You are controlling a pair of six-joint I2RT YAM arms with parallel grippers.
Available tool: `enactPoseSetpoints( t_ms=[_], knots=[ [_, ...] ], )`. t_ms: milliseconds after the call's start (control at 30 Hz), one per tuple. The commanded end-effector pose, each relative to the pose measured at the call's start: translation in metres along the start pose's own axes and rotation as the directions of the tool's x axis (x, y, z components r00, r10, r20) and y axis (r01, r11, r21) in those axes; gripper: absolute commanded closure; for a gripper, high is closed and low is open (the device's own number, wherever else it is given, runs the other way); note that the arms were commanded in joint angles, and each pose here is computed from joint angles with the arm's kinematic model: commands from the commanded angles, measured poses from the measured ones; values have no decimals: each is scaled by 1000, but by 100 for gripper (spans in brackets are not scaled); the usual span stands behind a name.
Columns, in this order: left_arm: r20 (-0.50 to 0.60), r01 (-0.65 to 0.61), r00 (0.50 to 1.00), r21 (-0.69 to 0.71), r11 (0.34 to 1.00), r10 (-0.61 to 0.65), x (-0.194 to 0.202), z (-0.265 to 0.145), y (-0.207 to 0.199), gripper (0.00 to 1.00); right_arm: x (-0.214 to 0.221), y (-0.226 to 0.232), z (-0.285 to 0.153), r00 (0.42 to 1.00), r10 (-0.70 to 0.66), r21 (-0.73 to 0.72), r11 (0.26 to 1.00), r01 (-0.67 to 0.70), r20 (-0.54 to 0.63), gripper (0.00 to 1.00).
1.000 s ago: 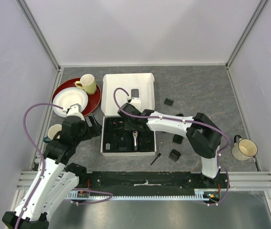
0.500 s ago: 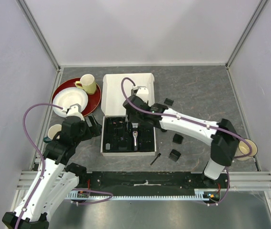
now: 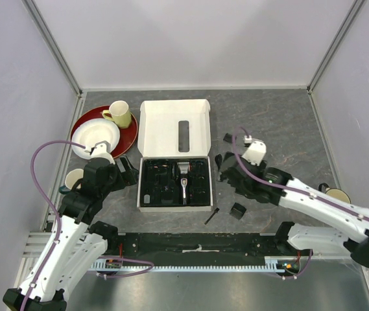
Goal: Sort the hair-cutting tools
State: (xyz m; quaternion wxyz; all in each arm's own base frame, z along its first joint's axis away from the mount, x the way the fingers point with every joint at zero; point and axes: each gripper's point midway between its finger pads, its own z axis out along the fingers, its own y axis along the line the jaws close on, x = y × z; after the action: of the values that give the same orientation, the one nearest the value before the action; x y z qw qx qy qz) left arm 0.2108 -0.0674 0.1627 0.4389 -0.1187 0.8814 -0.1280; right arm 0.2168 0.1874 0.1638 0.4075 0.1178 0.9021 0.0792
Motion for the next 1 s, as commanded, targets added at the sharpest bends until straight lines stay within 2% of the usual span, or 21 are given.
enactPoseSetpoints(
  t_ms=[0, 167, 267, 533, 833, 967],
  knots=[
    [25, 22, 999, 30, 999, -23, -10, -3, -9, 9, 0, -39, -9, 995, 98, 50, 994, -98, 17, 2],
    [26, 21, 999, 32, 999, -21, -10, -3, -9, 10, 27, -71, 1, 998, 12, 217, 976, 2, -65, 2],
    [21, 18, 1000, 28, 999, -19, -9, -2, -9, 9, 41, -82, 7, 995, 19, 291, 957, 11, -97, 2],
    [13, 17, 1000, 21, 1000, -17, -8, 0, -8, 10, 90, -98, 22, 966, 162, 404, 912, -69, -201, 4],
    [10, 13, 1000, 17, 1000, -13, -8, 1, -7, 10, 131, -92, 35, 915, 270, 364, 919, -152, -300, 10],
    [15, 15, 1000, 18, 1000, -16, -9, 0, -8, 10, 134, -87, 39, 908, 288, 350, 920, -174, -304, 11]
  ],
)
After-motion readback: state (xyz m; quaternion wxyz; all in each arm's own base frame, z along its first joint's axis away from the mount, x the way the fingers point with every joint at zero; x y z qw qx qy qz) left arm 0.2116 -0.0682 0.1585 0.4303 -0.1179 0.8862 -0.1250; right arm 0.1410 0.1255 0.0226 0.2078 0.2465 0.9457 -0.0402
